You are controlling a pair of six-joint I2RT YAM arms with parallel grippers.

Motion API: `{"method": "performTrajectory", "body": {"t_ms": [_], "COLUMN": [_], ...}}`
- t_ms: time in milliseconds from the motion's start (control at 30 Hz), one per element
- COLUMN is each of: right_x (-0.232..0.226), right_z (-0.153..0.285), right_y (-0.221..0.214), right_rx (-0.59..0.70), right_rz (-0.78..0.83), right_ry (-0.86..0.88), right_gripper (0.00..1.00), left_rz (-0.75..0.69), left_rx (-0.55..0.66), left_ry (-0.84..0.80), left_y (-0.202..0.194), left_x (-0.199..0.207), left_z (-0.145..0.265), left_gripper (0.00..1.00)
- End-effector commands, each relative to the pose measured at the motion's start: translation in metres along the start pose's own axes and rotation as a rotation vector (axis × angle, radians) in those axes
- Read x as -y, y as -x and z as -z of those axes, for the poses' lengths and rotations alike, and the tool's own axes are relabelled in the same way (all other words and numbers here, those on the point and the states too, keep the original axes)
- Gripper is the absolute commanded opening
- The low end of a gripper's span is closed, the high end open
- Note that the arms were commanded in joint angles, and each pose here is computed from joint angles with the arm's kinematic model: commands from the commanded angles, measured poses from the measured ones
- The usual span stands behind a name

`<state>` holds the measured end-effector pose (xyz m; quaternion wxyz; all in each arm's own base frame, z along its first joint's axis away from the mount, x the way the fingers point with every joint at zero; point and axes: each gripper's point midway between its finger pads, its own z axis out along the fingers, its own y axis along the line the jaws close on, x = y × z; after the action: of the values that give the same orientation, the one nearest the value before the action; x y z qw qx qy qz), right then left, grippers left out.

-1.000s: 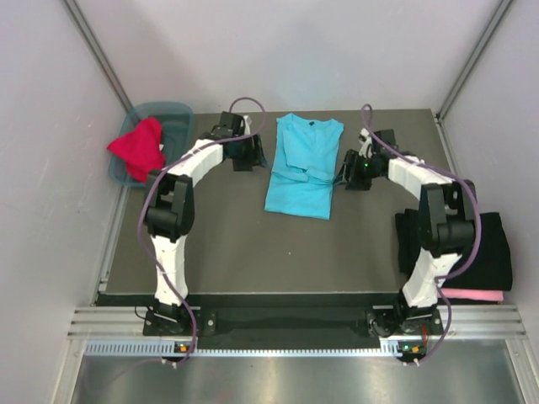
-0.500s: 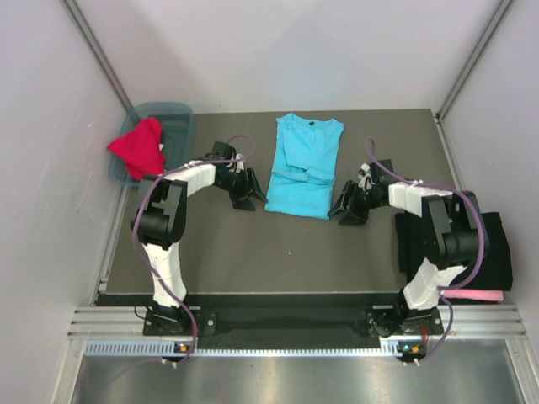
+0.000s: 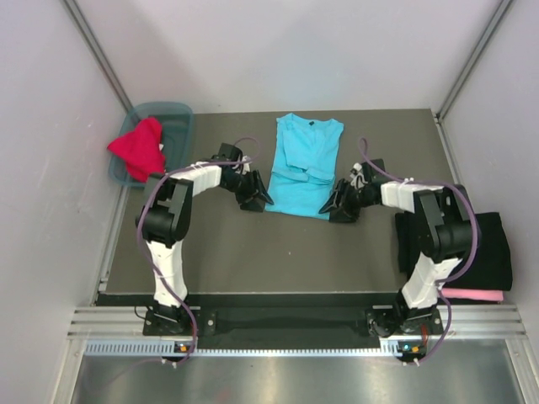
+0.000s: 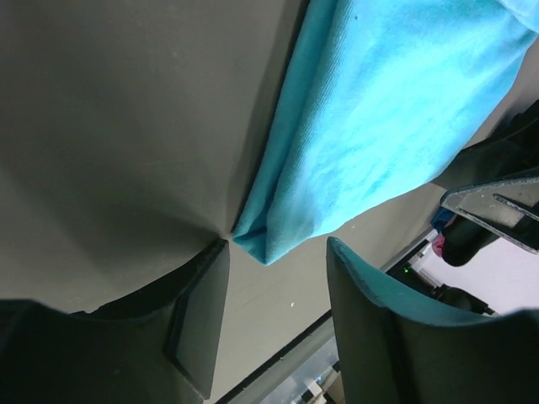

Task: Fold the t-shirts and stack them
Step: Fold the tshirt

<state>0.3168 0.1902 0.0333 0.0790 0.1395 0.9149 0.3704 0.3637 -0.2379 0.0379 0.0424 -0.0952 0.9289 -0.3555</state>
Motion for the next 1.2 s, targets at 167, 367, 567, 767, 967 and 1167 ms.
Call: {"method": "performTrajectory", "body": {"t_ms": [167,367,567,767,967,1167], "right_x": [0.0,-0.004,-0.014,-0.031,-0.042,-0.041], "right_z": [-0.012,-0.016,-0.007,0.024,0.057,0.07], "right_y": [0.011,0.013,0.01,0.0,-0.005,-0.023], "right_rx": [0.016,0.003,0.009,0.02,0.062,0.088], "right_rz": [-0.003,-0.002,0.011,0.065,0.122,0.143], "right_ry": [-0.013,0.018,0.045,0.075,0.096,0.102], "right_gripper": [0.48,0.13,0.0,0.0,0.0,0.0], "left_rz": [-0.026,-0.024,-0.069,-0.182,-0.257,-0.299], "left_rx": [0.001,-0.003,0.031,0.095,0.135,0.145], "left_ry": [0.001,0.005,-0.01,-0.068,-0.089,-0.103], "left_y": [0.005,0.005,0.008,0.01,0.007,-0.003], "left_x": [0.004,0.004,0.017,0.056,0.077,0.089], "left_z": [-0.019,-0.024,-0.008,0.035,0.059,0.07], "left_gripper": [0.46,0.14,0.0,0.0,0.0,0.0]}}
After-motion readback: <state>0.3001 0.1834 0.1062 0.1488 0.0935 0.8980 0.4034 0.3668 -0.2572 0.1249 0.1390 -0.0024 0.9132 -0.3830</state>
